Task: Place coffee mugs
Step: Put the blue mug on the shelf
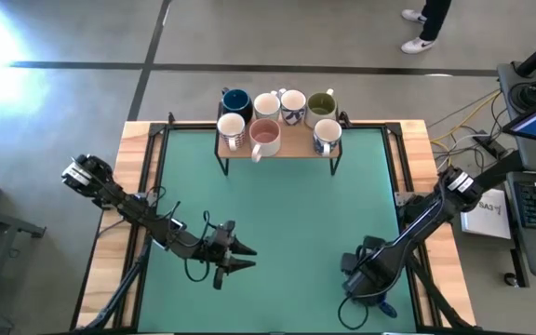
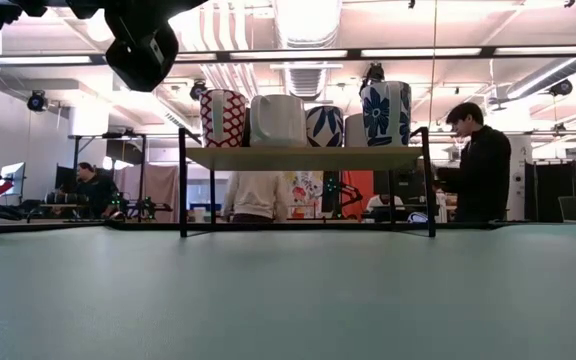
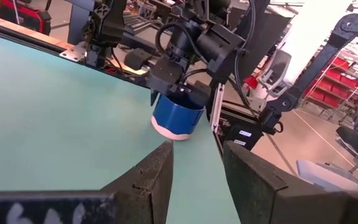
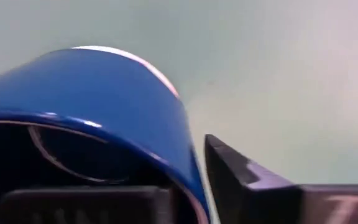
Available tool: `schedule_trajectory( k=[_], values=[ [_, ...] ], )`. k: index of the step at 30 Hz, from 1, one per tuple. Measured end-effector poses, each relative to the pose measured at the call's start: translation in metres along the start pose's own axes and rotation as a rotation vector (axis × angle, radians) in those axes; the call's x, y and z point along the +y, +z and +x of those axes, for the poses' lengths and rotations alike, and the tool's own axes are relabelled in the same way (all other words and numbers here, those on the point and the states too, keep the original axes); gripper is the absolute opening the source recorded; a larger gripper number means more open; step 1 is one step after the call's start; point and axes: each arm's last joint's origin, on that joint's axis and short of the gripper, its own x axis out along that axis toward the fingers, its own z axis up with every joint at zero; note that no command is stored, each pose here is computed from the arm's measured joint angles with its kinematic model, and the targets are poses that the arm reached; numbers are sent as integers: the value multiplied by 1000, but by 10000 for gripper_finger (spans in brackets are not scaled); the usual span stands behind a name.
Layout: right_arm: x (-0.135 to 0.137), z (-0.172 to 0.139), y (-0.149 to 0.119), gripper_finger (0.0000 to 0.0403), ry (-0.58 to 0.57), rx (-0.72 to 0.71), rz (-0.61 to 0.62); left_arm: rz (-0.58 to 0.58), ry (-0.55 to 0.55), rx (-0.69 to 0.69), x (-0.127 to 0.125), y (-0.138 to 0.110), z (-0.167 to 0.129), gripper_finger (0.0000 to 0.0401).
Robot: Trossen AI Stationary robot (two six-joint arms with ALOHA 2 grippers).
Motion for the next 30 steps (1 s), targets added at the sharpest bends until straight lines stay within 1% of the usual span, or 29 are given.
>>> schedule_trajectory(
  k=[2, 3, 7, 12, 19, 26, 30],
  values=[
    [-1, -1, 3, 29, 11, -2, -10, 0, 0, 0, 0, 0, 0, 123],
    [-2, -1, 5, 20, 10, 0, -16, 0, 0, -1, 0, 0, 0, 123],
    [-6, -10, 21, 16, 43, -34, -37, 0, 1, -1, 0, 0, 0, 123],
    [-21, -21, 49, 15, 78, -60, -30, 0, 1, 0, 0, 0, 0, 123],
    [-59, -33, 92, 15, 111, -110, 38, 4, 1, 0, 0, 0, 0, 123],
    [-103, -42, 128, 14, 144, -182, 112, 17, 2, 2, 0, 0, 0, 123],
    [-125, -43, 143, 14, 114, -210, 169, 19, 4, 7, 1, -1, 0, 123]
  ],
)
